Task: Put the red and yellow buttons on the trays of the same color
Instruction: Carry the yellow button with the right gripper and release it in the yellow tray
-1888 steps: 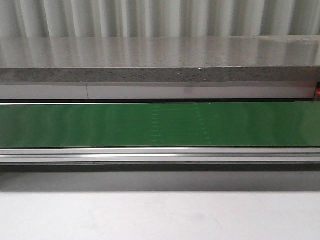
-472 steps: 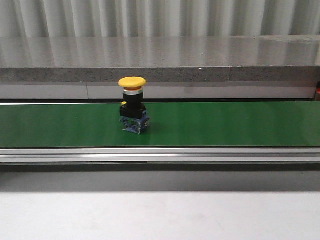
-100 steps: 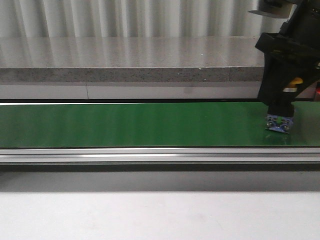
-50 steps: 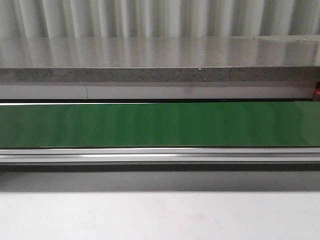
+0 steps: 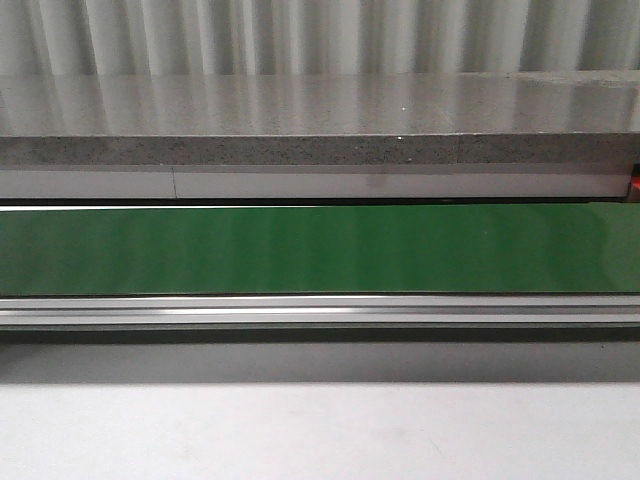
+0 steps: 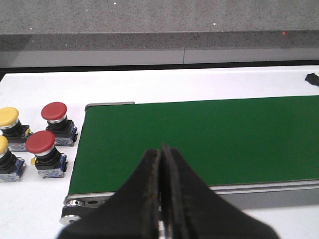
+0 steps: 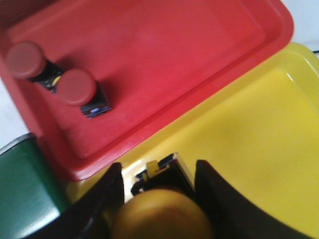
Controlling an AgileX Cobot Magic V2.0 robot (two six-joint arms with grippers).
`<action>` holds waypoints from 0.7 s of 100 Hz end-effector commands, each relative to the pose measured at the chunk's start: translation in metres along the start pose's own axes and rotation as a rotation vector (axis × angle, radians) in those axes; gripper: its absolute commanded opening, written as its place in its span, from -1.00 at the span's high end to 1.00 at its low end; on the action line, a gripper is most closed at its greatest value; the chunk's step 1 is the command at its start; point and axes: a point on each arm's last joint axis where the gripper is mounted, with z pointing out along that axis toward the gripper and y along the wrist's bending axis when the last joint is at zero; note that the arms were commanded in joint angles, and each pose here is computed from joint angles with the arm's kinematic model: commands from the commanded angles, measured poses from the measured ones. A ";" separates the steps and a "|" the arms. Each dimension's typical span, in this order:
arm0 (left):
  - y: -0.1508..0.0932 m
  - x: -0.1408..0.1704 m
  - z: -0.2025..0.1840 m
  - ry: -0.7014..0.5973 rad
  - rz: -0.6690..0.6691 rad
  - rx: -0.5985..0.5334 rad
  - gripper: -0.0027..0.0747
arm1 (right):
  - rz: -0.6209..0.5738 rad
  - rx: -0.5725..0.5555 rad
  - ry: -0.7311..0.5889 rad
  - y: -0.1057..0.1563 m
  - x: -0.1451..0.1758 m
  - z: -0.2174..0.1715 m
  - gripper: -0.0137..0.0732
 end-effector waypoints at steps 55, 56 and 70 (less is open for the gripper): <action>-0.001 -0.015 -0.004 -0.095 0.001 0.002 0.98 | 0.079 0.047 0.077 -0.023 -0.004 0.077 0.52; -0.001 -0.015 -0.004 -0.095 0.001 0.002 0.98 | 0.079 0.047 0.081 -0.023 -0.004 0.078 0.52; -0.001 -0.015 -0.004 -0.095 0.001 0.002 0.98 | 0.086 0.056 0.124 -0.026 0.001 0.095 0.52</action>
